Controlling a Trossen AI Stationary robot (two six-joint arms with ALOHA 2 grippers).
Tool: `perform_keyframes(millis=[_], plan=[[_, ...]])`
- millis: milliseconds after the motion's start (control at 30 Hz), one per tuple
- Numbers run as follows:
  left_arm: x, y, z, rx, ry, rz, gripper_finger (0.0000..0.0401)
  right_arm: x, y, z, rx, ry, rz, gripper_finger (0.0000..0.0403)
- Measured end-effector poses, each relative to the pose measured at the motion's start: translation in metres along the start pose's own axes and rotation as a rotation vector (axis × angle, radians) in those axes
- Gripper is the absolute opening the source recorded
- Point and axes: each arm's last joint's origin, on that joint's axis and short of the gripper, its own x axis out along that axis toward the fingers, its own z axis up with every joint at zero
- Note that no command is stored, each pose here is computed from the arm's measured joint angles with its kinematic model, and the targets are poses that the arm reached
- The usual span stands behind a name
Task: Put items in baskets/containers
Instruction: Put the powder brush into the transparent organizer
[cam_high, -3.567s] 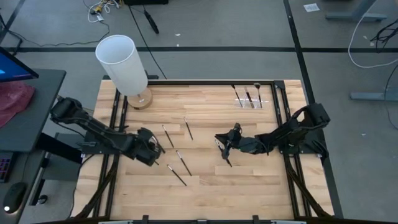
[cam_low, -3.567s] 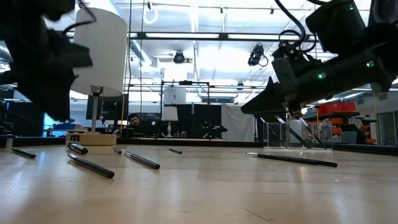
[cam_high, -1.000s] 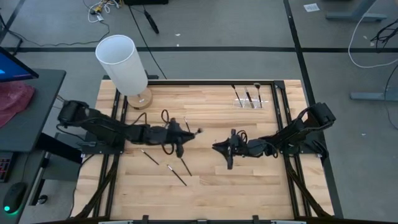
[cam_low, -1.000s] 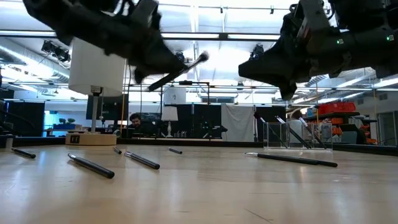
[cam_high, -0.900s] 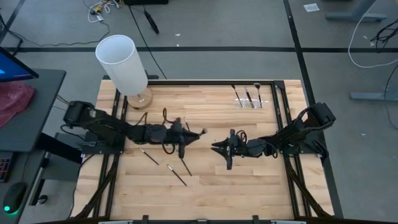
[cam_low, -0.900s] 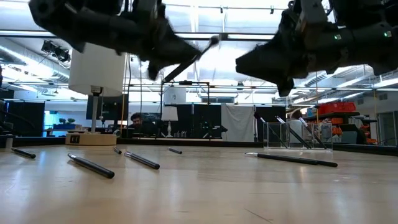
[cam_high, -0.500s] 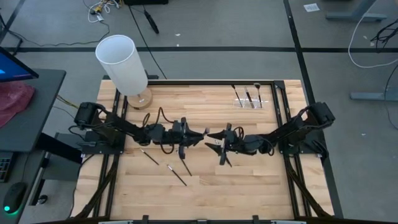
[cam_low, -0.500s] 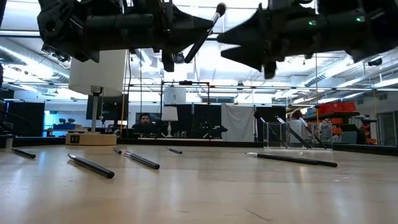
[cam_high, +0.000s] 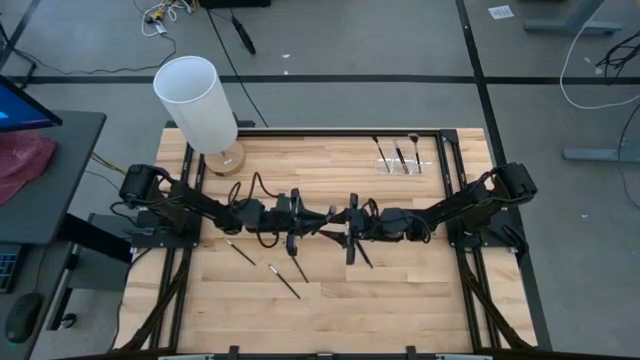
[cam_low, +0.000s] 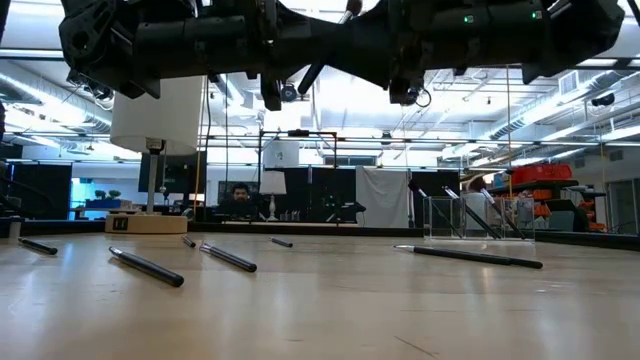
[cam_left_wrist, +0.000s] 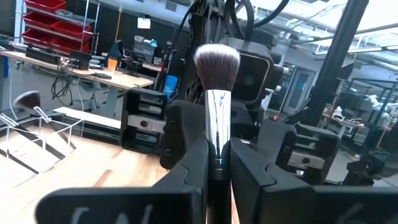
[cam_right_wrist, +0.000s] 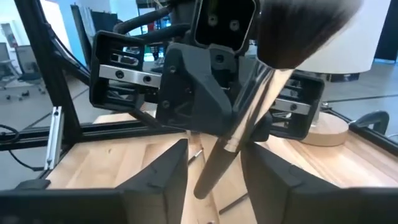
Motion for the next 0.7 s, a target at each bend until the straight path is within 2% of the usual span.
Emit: perform_keyframes(millis=[433,567,700], plan=[[0.0,-0.0002,0.0006,0.008,-0.003,-0.002,0.0044,0.0008,-0.0017,0.0013,0.016,-0.01,-0.006,0.0045],[0.0,-0.0002,0.0005,0.007,-0.001,-0.001,0.0047,0.001,-0.0025,0.0013,0.032,-0.01,-0.009,0.0037],[0.0,0.0002,-0.0006,-0.001,0.009,0.005,0.0076,0.001,-0.0032,-0.0007,0.025,0.01,-0.029,0.0035]])
